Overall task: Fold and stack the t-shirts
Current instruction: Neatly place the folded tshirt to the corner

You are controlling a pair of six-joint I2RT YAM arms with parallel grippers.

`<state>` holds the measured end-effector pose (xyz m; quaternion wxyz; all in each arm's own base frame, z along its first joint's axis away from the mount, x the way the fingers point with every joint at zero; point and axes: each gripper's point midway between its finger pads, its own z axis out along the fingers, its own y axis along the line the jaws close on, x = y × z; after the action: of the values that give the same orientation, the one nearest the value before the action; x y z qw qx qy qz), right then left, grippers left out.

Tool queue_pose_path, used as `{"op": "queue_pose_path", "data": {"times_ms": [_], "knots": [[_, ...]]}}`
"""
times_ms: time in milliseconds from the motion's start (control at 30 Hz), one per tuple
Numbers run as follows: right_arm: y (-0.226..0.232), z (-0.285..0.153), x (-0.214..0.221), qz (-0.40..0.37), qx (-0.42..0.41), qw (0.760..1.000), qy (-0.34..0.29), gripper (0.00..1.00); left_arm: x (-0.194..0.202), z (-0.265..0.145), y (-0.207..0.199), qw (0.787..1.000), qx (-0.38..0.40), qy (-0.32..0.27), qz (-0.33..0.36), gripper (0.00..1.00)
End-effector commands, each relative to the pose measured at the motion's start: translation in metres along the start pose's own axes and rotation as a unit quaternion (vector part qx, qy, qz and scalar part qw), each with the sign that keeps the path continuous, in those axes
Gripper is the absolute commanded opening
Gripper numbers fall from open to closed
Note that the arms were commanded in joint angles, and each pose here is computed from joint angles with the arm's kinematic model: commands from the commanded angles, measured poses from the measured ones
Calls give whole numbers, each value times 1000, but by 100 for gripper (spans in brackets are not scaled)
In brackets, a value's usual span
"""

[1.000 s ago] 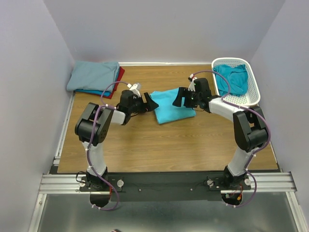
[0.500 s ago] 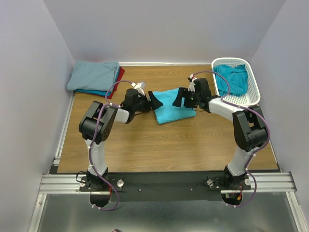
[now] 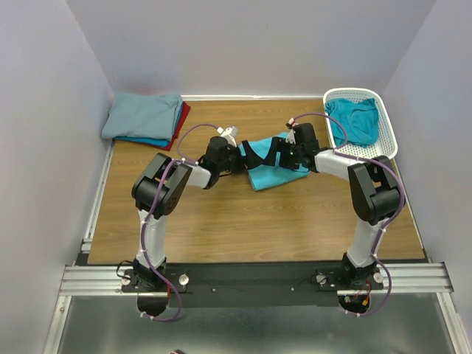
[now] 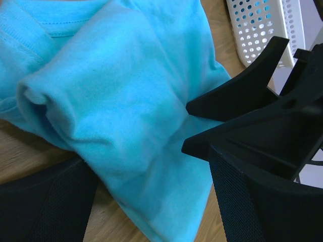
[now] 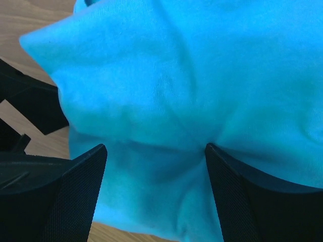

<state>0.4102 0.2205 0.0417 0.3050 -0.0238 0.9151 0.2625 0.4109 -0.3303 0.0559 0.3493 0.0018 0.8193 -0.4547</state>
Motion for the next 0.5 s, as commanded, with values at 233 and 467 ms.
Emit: {"op": "queue_pose_path", "data": {"times_ms": [233, 467], "knots": [[-14, 17, 47, 41, 8, 997, 62, 85, 25, 6, 20, 998, -50, 22, -30, 91], [-8, 6, 49, 15, -15, 998, 52, 85, 17, 11, 12, 998, -57, 4, -34, 91]]}}
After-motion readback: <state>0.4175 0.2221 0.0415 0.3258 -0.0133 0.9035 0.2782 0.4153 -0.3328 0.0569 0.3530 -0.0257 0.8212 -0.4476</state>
